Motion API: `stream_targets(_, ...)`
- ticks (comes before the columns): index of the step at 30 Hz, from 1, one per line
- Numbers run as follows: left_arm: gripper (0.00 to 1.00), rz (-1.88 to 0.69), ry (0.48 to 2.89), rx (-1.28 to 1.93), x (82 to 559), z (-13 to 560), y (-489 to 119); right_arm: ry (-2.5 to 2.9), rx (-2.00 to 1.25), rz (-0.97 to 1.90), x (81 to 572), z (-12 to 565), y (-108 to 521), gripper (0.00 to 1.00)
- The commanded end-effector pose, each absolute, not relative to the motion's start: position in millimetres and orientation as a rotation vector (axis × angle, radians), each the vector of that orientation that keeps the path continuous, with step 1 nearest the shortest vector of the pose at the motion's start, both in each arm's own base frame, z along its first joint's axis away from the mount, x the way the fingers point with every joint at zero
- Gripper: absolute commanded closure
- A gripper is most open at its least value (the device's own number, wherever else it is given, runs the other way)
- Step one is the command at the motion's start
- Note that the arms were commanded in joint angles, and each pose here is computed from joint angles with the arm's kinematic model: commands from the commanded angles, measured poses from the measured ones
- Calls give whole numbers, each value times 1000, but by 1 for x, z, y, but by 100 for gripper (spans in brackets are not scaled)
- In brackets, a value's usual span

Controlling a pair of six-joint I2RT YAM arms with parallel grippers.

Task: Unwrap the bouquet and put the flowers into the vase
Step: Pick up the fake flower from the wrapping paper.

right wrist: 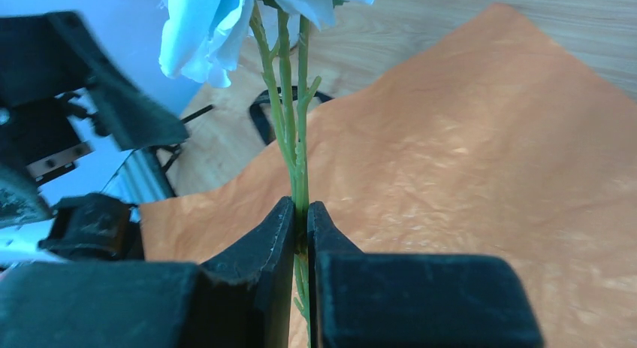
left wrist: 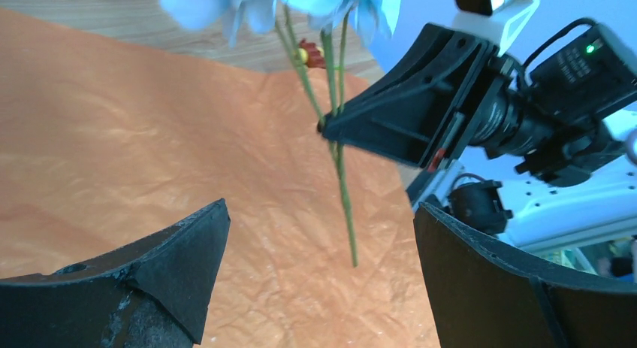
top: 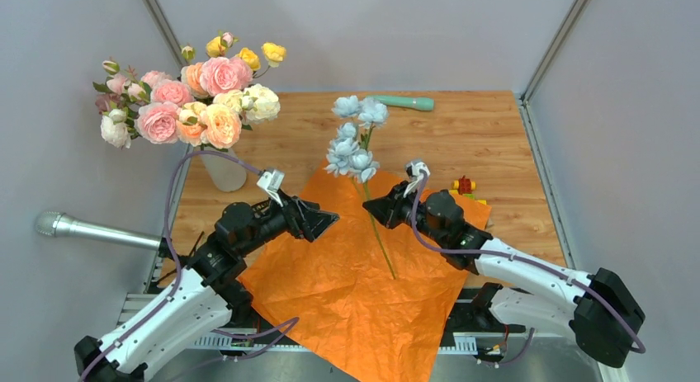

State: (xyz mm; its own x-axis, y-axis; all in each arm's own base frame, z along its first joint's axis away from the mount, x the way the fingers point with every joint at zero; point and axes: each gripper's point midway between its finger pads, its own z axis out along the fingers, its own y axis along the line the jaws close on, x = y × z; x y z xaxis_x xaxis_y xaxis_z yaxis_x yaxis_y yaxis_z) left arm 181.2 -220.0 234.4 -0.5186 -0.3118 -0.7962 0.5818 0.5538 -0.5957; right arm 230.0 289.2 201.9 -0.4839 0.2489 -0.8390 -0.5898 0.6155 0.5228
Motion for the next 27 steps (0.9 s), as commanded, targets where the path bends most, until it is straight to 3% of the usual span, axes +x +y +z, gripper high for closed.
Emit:
stream_targets(1,2,-1260,1660,152,184,270,-241,1634,-377,1183,198,238,311,100)
stream_targets(12,2,-1247,1675,84,183,265,-249,1583,-463,1296,157,240,342,100)
stream_targets(16,6,-1234,1688,78,181,262,-244,1588,-475,1308,152,237,353,100)
stream_targets(27,53,-1226,1733,90,178,260,-247,1581,-548,1340,136,237,379,100)
